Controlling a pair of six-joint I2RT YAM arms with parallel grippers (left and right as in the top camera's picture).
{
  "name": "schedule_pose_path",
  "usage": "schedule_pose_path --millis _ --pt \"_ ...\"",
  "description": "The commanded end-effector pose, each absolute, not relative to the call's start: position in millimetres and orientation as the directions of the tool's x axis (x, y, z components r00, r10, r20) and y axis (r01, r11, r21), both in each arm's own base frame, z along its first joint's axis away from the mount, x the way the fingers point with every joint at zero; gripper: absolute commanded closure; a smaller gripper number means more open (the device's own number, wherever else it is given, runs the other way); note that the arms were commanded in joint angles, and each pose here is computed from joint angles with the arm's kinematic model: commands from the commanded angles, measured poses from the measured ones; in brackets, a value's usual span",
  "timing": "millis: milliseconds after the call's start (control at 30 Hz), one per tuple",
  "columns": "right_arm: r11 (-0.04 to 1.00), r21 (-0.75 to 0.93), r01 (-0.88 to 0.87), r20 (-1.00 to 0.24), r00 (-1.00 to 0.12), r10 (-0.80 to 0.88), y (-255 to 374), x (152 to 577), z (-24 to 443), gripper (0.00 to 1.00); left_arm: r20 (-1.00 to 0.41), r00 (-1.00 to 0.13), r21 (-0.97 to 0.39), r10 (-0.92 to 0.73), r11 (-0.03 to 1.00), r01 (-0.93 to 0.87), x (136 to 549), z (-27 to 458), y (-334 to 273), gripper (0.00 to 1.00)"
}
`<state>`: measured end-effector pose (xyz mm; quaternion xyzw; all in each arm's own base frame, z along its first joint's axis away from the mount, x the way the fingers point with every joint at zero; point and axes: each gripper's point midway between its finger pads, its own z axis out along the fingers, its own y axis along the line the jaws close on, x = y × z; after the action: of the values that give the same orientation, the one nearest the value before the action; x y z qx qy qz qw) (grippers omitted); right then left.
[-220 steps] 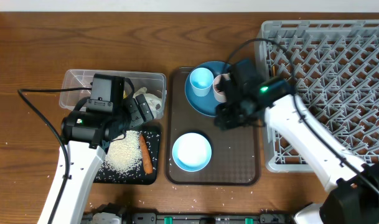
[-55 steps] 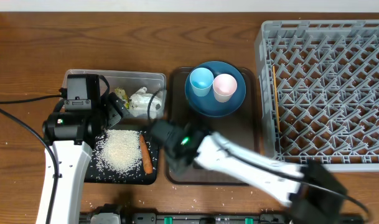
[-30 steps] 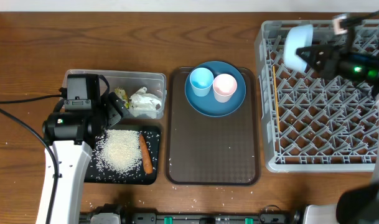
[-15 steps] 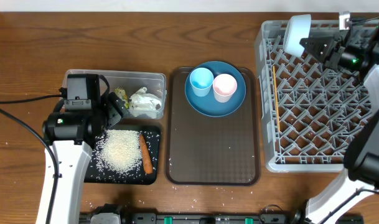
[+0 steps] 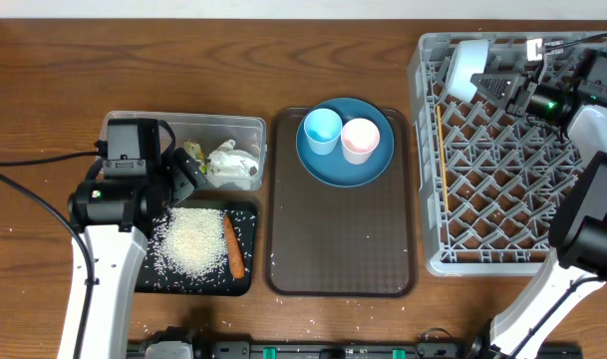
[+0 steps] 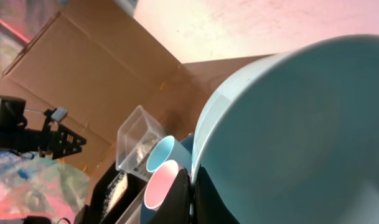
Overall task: Sort waste into correct bins and load items into the dishwasher rack
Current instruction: 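Lift the bowl and carry it right into the gray rack, then open the right gripper off the bowl and raise it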
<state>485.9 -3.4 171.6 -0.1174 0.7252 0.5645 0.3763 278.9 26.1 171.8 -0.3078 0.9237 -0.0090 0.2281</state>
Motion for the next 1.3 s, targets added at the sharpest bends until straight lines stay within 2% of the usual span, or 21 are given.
schedule_pose_path --millis 0,233,433,467,500,533,833,933,1067,1267 --pt "0.451 0.744 -0.493 -0.639 -0.722 0.265 -17.5 494.9 147.3 0.99 -0.425 -0.693 -0.163 -0.582 0.803 -0.574 281.8 176.1 28.2 0.04" --pt "0.555 0.782 -0.285 -0.525 -0.781 0.339 -53.2 491.4 118.8 0.99 -0.425 -0.693 -0.163 -0.582 0.802 -0.574 281.8 176.1 28.2 0.04" --pt "0.546 0.819 -0.179 -0.45 -0.79 0.416 -84.8 476.8 112.7 0.99 -0.425 -0.693 -0.163 -0.582 0.803 -0.574 281.8 176.1 28.2 0.04" --pt "0.542 0.824 -0.164 -0.438 -0.791 0.427 -89.2 474.3 112.1 0.97 -0.425 -0.693 -0.163 -0.582 0.802 -0.574 281.8 176.1 28.2 0.04" --pt "0.539 0.829 -0.148 -0.427 -0.79 0.44 -94.2 471.8 111.4 0.87 -0.425 -0.693 -0.163 -0.582 0.802 -0.574 281.8 176.1 28.2 0.04" --pt "0.536 0.834 -0.134 -0.417 -0.789 0.451 -98.6 469.5 110.9 0.84 -0.425 -0.693 -0.163 -0.582 0.802 -0.574 281.8 176.1 28.2 0.04" --pt "0.531 0.847 0.005 -0.317 -0.799 0.512 -120.6 449.2 100.3 0.77 -0.425 -0.693 -0.163 -0.582 0.802 -0.574 281.8 176.1 28.2 0.04" --pt "0.564 0.825 0.02 -0.325 -0.8 0.504 -121.1 446.6 105.7 0.78 -0.425 -0.693 -0.163 -0.582 0.802 -0.574 281.8 176.1 28.2 0.04" --pt "0.629 0.777 -0.021 -0.404 -0.783 0.473 -118.1 447.8 136.4 0.79 -0.425 -0.693 -0.163 -0.582 0.802 -0.574 281.8 176.1 28.2 0.04" --pt "0.827 0.56 -0.039 -0.557 -0.758 0.341 -101.5 451.0 182.5 0.83 -0.425 -0.693 -0.163 -0.582 0.802 -0.574 281.8 176.1 28.2 0.04"
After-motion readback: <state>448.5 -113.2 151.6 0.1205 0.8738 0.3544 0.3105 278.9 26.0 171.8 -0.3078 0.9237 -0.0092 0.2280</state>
